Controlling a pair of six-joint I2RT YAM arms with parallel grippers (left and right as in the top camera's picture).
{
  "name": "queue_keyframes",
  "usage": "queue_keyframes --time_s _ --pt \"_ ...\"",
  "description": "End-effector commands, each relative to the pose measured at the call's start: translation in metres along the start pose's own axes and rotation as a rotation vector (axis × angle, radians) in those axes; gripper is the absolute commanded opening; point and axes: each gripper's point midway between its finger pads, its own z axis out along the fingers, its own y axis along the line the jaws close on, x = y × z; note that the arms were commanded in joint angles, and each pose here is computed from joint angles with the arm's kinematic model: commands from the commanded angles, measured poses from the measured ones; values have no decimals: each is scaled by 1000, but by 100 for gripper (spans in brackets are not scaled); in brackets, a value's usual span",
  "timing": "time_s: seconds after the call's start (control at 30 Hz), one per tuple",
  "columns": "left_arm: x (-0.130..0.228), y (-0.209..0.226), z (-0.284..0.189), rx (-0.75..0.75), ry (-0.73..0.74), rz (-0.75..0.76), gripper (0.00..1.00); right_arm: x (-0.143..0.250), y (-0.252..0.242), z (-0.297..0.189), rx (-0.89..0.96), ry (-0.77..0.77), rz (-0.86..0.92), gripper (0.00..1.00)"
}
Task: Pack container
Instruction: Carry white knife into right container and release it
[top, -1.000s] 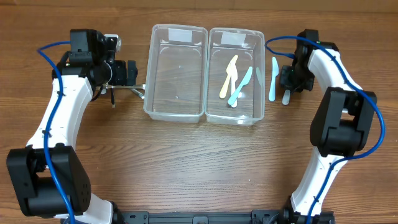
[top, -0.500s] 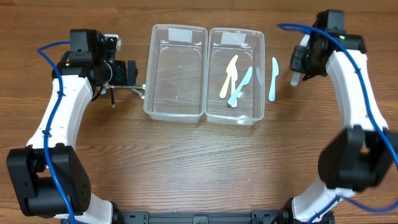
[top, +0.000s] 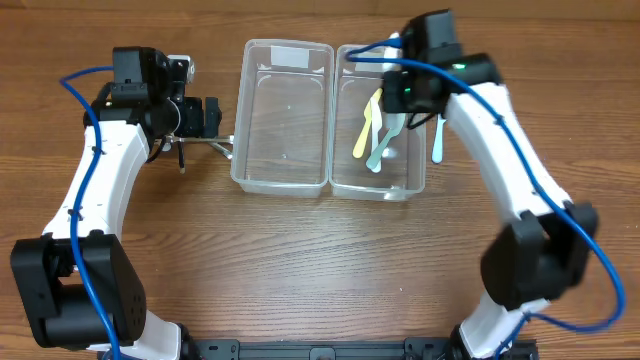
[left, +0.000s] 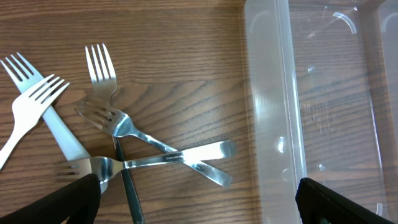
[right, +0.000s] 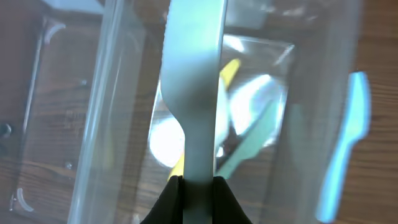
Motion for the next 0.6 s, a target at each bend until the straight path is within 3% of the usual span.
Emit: queue_keyframes --time_s 0.0,0.2,0.4,0.57 --pt "-10 -6 -2 18 -20 30 100 21 -1 48 0 110 26 29" --pt "-10 -6 -2 19 -20 30 100 -11 -8 11 28 -7 24 60" --pt "-10 -6 -2 18 -20 30 100 -69 -49 -72 47 -244 110 69" --pt "-10 -6 -2 18 -20 30 100 -63 -117 -77 117 -235 262 67"
